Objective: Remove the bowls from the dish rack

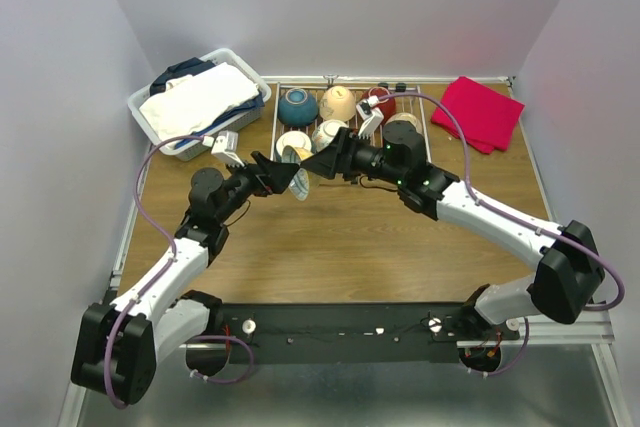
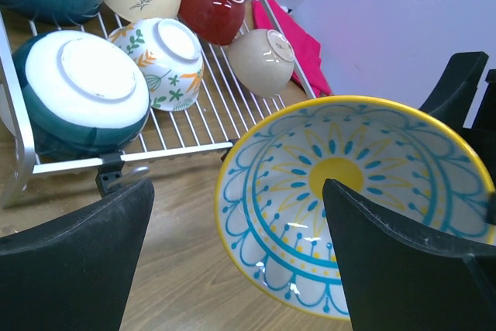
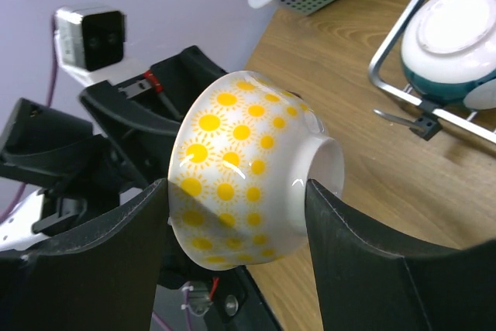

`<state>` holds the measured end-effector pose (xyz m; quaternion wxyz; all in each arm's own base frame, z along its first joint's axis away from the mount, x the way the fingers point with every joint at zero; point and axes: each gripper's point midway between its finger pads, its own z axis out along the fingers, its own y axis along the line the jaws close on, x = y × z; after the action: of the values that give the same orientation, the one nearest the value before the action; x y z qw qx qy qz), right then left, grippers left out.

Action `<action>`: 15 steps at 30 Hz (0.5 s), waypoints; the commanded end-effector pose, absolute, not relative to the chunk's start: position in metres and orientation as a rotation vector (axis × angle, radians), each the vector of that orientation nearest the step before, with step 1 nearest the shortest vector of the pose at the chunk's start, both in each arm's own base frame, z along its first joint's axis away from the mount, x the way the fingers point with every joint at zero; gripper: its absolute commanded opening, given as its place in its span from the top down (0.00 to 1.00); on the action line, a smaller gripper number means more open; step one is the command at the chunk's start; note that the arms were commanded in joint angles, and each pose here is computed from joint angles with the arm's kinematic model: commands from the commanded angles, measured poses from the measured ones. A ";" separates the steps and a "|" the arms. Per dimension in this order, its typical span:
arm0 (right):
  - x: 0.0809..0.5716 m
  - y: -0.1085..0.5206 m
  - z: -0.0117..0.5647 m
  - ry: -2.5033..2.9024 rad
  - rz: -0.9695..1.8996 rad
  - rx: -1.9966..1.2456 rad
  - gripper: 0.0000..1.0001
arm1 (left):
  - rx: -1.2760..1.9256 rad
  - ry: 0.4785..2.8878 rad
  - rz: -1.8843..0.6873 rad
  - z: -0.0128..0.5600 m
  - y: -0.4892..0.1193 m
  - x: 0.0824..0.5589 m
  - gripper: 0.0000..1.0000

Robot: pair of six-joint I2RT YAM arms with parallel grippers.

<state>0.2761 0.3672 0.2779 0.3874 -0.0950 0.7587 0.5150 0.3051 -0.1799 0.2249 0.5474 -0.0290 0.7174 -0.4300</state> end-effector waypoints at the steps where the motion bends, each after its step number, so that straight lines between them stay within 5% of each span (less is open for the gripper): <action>1: 0.261 0.369 0.328 1.754 1.473 -0.276 0.57 | -0.051 1.692 -1.071 0.225 -0.186 0.300 0.01; 6: 0.256 0.369 0.332 1.725 1.524 -0.271 0.57 | -0.038 1.695 -1.117 0.221 -0.190 0.293 0.05; 15: 0.251 0.371 0.322 1.735 1.582 -0.260 0.56 | -0.056 1.642 -1.223 0.222 -0.192 0.281 0.31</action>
<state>0.2590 0.3734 0.2954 0.3691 -0.0947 0.7210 0.5788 0.2893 -0.1884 0.2079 0.5169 -0.0336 0.7120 -0.4742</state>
